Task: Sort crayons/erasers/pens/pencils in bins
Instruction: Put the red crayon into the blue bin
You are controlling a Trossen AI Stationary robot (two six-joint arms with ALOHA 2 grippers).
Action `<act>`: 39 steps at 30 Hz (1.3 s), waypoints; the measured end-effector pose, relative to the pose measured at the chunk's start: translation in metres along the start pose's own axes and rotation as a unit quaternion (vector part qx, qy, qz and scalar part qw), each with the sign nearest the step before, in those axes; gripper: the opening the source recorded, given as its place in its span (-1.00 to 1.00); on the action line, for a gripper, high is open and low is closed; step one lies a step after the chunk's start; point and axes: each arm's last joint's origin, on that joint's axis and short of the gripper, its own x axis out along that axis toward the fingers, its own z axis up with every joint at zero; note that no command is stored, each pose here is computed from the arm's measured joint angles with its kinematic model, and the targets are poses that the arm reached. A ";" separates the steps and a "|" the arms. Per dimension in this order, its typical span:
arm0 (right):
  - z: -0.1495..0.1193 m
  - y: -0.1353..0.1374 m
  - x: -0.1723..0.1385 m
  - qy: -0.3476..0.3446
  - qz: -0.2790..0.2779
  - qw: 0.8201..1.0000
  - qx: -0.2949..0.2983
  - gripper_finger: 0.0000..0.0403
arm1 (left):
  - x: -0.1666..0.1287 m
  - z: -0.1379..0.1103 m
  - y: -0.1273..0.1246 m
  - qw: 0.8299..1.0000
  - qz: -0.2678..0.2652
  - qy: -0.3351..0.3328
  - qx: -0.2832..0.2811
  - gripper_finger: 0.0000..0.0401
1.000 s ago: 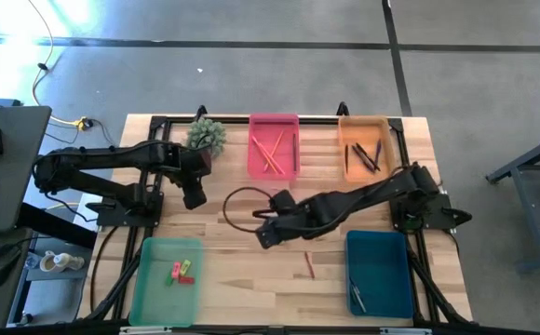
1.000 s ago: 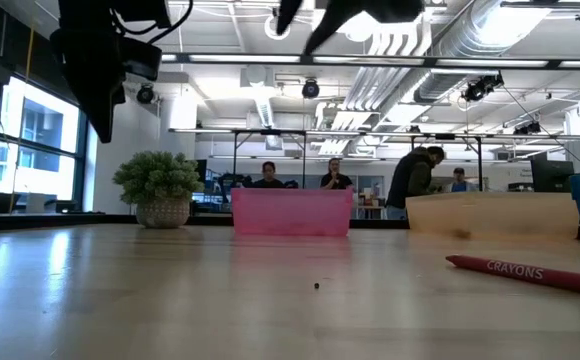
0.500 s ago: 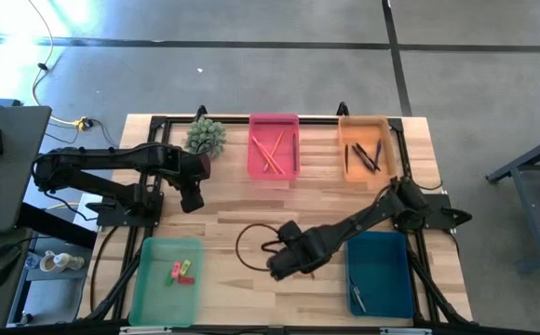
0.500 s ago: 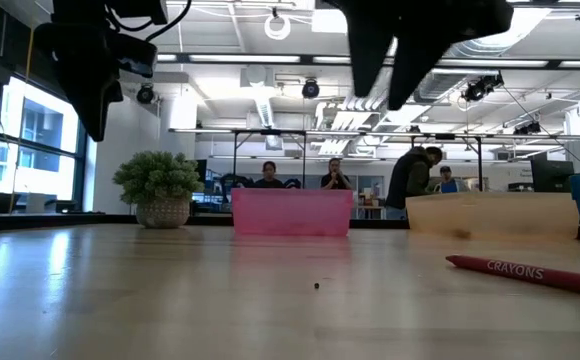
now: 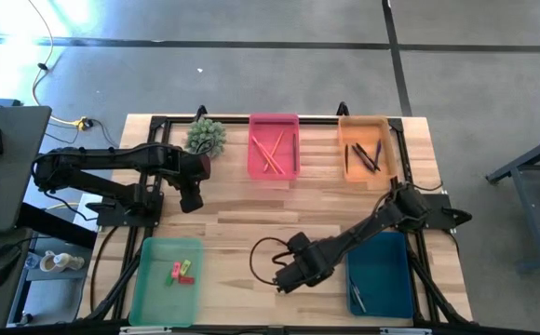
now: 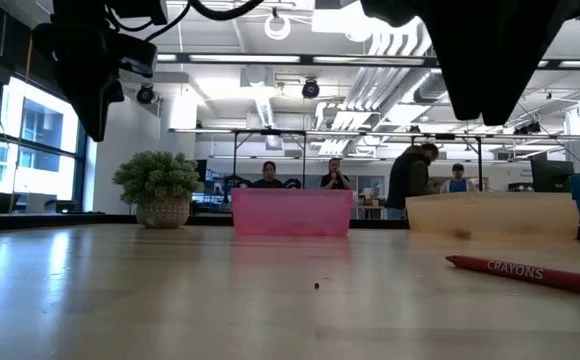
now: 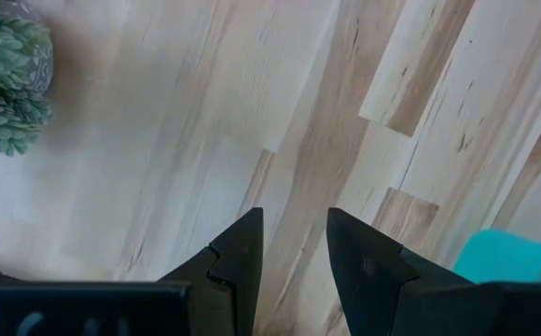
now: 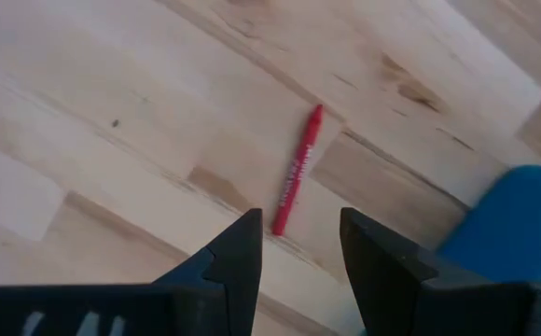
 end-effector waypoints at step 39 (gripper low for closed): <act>0.012 -0.019 0.093 0.089 0.009 0.993 0.078 -0.62 | 0.000 0.001 0.000 1.000 -0.001 -0.003 -0.015 -0.45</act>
